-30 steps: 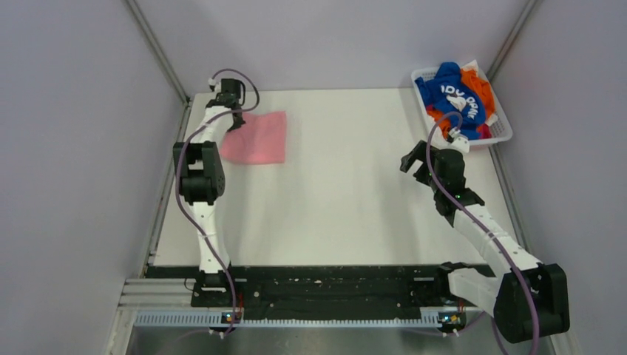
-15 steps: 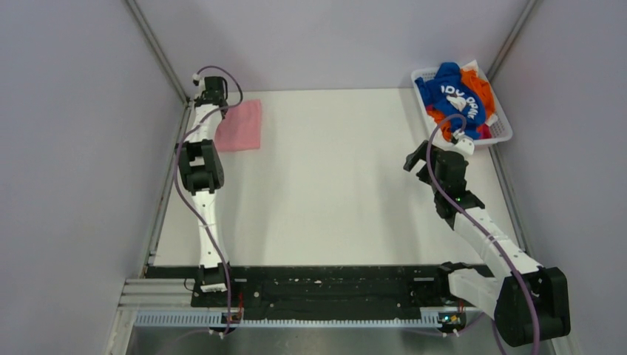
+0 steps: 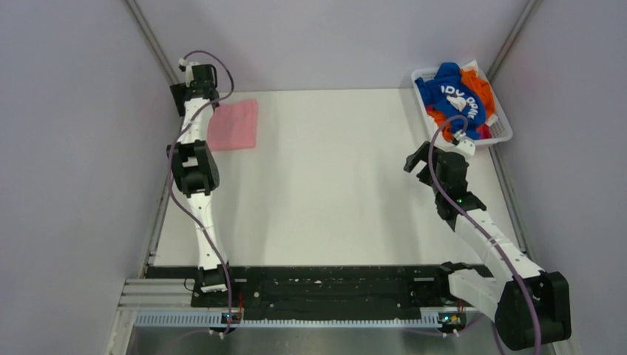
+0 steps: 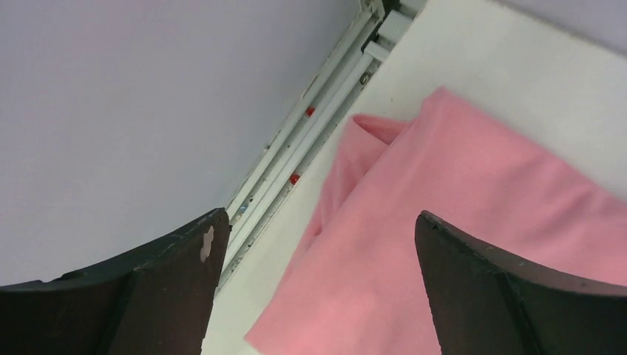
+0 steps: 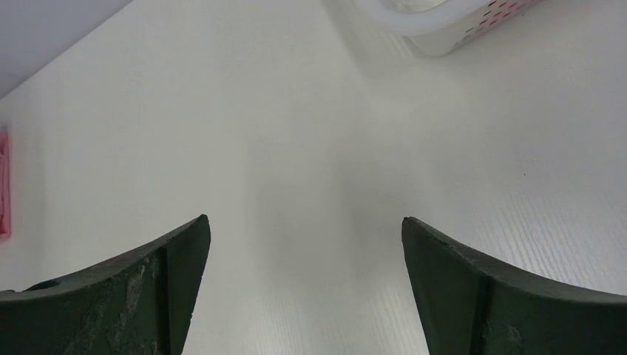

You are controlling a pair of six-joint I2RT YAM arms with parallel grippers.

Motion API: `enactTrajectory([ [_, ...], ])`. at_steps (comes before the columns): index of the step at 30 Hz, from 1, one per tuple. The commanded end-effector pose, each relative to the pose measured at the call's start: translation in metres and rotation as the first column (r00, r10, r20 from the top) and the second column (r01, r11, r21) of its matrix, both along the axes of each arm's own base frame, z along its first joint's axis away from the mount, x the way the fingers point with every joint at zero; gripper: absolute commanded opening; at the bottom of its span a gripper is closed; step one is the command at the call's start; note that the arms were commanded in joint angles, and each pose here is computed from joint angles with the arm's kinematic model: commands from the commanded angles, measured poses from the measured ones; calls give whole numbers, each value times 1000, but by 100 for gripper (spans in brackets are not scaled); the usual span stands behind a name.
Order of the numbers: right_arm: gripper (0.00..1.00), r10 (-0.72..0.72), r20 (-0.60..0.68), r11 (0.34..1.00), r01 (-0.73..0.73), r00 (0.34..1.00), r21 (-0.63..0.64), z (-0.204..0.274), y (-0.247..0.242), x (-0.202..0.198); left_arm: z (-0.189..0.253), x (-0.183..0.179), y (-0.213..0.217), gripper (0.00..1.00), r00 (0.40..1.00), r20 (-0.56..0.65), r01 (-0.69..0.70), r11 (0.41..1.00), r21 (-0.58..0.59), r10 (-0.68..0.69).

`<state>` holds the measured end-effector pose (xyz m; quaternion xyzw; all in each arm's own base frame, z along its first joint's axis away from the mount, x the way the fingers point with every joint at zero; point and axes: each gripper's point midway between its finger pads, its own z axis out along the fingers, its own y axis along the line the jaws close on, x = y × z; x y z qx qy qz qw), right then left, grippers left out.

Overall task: Fold and stack the t-shirts
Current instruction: Reset both arms

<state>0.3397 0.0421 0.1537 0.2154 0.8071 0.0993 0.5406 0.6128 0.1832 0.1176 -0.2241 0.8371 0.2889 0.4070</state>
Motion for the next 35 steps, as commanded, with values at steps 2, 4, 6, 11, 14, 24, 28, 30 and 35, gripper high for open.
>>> enactTrajectory([
  [2, 99, -24, 48, 998, 21, 999, 57, 19, -1, -7, 137, -15, -40, 99, 961, 269, 101, 988, -119, -66],
  [4, 99, -22, 42, 997, 19, 999, 80, 16, 1, -13, 146, -25, -73, 99, 937, 332, 194, 950, -244, -106],
  [6, 99, 7, 50, 995, -12, 999, 102, 16, 6, -19, 139, -42, -109, 99, 918, 369, 283, 889, -359, -143],
  [11, 99, 121, 29, 987, -123, 992, 102, 20, 20, -40, 131, -119, -190, 99, 877, 444, 421, 739, -526, -184],
  [14, 99, 143, -19, 984, -140, 990, 111, 16, 22, -55, 110, -181, -244, 99, 850, 451, 501, 685, -529, -274],
  [24, 99, 214, -156, 973, -196, 964, 122, -39, 24, -108, 28, -332, -291, 99, 844, 366, 536, 628, -564, -393],
  [28, 99, 213, -123, 971, -196, 969, 137, -43, 25, -112, 35, -338, -276, 99, 850, 370, 525, 670, -526, -376],
  [30, 99, 213, -111, 971, -197, 971, 137, -41, 25, -111, 39, -338, -275, 99, 847, 383, 527, 673, -519, -368],
  [35, 99, 207, -125, 973, -191, 970, 125, -41, 23, -111, 38, -337, -274, 99, 850, 381, 522, 679, -516, -365],
])
